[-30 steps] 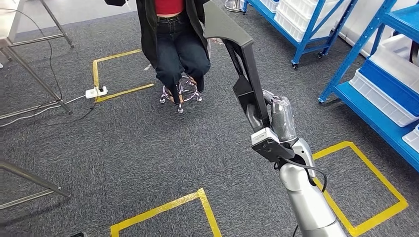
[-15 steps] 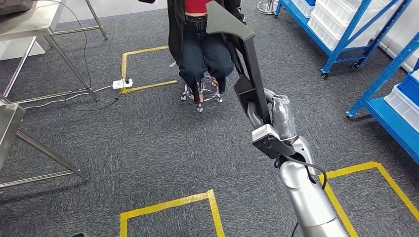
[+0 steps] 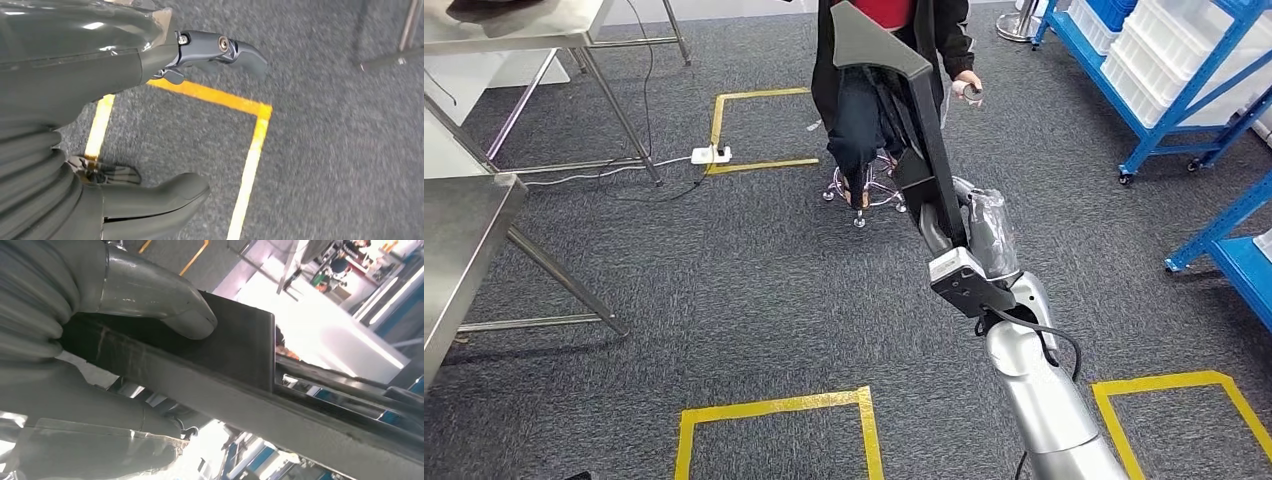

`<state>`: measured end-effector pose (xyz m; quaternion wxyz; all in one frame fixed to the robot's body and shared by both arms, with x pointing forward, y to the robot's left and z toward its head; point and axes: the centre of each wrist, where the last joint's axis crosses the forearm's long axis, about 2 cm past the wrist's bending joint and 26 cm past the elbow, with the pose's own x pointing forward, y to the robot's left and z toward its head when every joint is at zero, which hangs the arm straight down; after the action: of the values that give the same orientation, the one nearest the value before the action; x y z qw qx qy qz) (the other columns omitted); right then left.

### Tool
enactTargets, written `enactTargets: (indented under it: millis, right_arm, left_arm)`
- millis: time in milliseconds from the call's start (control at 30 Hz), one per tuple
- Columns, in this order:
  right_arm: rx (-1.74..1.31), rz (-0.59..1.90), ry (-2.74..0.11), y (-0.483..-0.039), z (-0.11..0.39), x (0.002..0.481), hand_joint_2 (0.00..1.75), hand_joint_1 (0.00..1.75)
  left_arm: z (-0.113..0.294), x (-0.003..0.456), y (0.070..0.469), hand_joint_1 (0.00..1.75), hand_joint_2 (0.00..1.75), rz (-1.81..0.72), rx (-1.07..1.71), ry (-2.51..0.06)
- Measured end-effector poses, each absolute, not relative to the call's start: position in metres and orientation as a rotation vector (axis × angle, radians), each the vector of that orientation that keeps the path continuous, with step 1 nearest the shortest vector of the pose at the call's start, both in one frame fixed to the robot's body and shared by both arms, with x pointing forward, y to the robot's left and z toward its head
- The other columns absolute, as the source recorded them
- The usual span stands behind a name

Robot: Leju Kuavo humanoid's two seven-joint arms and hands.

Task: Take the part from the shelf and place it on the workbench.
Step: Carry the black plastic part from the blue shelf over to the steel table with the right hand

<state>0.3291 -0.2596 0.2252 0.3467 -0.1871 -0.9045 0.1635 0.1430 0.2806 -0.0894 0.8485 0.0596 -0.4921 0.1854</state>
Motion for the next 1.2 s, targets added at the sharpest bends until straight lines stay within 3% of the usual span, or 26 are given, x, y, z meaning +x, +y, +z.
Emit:
enactTargets:
  millis: [1200]
  right_arm:
    - [-0.463, 0.411, -2.320, -0.261, 0.208, 0.323, 1.75, 1.75]
  left_arm:
    - [-0.091, 0.139, 0.281, 0.00, 1.75, 0.404, 0.136, -1.046]
